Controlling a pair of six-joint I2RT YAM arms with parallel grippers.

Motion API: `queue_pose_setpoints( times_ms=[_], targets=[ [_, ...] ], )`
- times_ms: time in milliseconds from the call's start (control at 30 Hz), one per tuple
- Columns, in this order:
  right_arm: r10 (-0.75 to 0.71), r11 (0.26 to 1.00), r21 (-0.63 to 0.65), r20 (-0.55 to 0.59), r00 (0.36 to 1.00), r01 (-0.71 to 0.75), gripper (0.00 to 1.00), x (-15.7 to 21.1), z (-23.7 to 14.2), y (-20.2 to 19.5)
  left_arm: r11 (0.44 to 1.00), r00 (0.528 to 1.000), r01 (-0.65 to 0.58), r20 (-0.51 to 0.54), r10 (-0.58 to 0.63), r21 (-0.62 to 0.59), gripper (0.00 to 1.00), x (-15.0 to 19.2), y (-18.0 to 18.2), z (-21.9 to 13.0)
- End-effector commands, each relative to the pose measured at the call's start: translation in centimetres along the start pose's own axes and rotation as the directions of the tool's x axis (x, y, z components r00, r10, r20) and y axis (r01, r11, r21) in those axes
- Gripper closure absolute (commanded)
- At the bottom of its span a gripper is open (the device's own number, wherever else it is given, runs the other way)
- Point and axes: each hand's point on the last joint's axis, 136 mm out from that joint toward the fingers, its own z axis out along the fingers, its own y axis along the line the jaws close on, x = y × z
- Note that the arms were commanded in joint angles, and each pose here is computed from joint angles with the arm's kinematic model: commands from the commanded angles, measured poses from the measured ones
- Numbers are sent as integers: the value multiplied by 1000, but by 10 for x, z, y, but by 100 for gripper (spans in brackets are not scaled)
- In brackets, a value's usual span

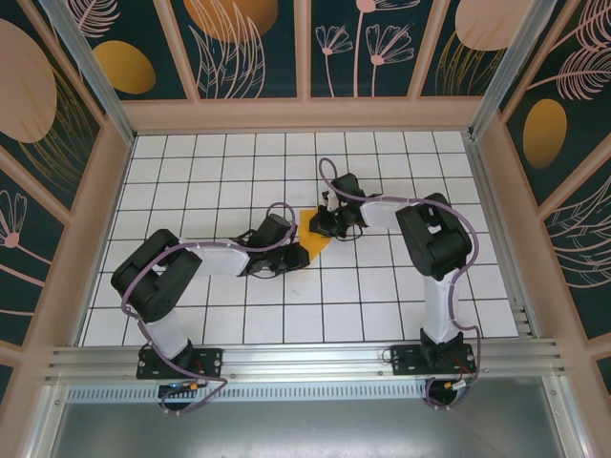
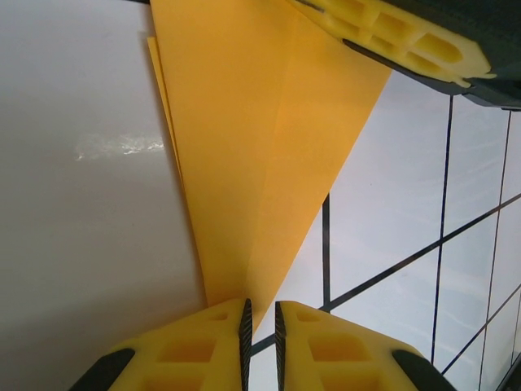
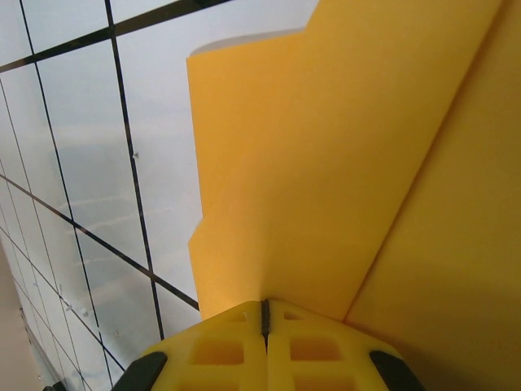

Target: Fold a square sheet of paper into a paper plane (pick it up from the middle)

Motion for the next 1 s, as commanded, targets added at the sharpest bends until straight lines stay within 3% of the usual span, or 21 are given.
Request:
queue_pose_setpoints(
  times_ms=[0,300,967],
  targets=[
    [105,981,171,-53,993,-95,97,26,25,-60,1000,997,22,-75,-24,-22,82,25,7,0],
    [131,976,181,-44,990,-121,97,26,25,-67,987,996,25,-78,-37,-156,84,37,35,3],
    [166,969,191,-22,986,-159,97,25,22,-77,990,997,11,-75,-22,-137,86,45,26,-9]
  ],
)
